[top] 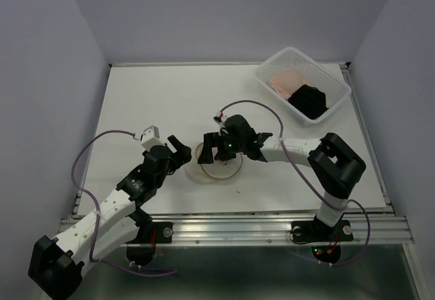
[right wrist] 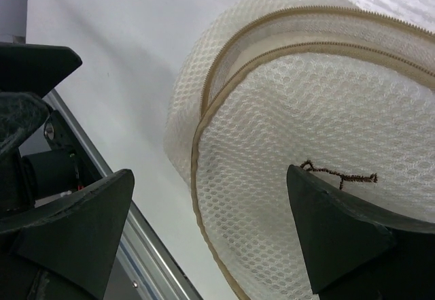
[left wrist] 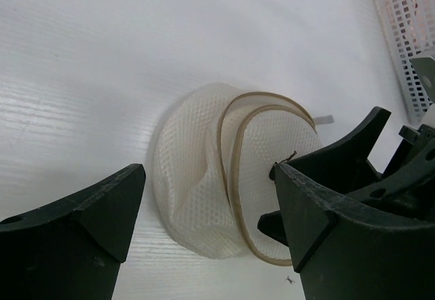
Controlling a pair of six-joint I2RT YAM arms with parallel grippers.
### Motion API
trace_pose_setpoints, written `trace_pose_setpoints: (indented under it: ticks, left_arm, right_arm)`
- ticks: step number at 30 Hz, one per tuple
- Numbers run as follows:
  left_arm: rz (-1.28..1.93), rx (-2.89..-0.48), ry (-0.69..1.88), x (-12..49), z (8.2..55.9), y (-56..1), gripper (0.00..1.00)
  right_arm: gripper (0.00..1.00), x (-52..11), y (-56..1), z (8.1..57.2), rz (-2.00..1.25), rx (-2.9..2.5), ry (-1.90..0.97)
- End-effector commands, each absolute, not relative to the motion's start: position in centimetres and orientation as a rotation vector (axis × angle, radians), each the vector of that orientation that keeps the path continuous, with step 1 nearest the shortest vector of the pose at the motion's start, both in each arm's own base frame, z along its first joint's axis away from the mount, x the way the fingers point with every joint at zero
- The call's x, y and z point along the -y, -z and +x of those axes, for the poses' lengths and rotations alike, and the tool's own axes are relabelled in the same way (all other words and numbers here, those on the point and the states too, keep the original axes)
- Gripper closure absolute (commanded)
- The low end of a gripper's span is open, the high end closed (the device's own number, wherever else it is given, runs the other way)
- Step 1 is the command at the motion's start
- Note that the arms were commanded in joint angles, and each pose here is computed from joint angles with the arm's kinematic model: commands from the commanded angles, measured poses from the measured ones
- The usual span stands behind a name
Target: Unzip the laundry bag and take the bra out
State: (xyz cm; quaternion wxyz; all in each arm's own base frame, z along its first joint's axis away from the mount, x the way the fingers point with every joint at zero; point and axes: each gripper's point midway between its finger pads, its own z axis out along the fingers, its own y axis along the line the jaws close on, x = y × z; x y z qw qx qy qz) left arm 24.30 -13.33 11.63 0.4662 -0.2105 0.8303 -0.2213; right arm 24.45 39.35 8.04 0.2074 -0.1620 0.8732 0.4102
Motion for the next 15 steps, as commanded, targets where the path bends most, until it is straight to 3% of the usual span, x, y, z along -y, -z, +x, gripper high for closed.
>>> trace_pose_setpoints:
  ticks: [1,9,15]
  left_arm:
    - [-0.508,-1.967,0.495,12.2,25.8,-14.7,0.11]
    - [-0.456,-1.891,0.443,10.3,28.1,-20.4,0.11]
    - [-0.438,-1.874,0.308,7.6,29.4,-23.3,0.06]
  right_arm:
    - [0.00,-40.8,-14.7,26.3,-0.519,-2.206,-1.167]
    - [0.00,-34.4,-20.2,31.9,-0.383,-2.063,-0.713]
    - [0.00,-22.5,-24.6,36.2,-0.104,-1.977,-0.359]
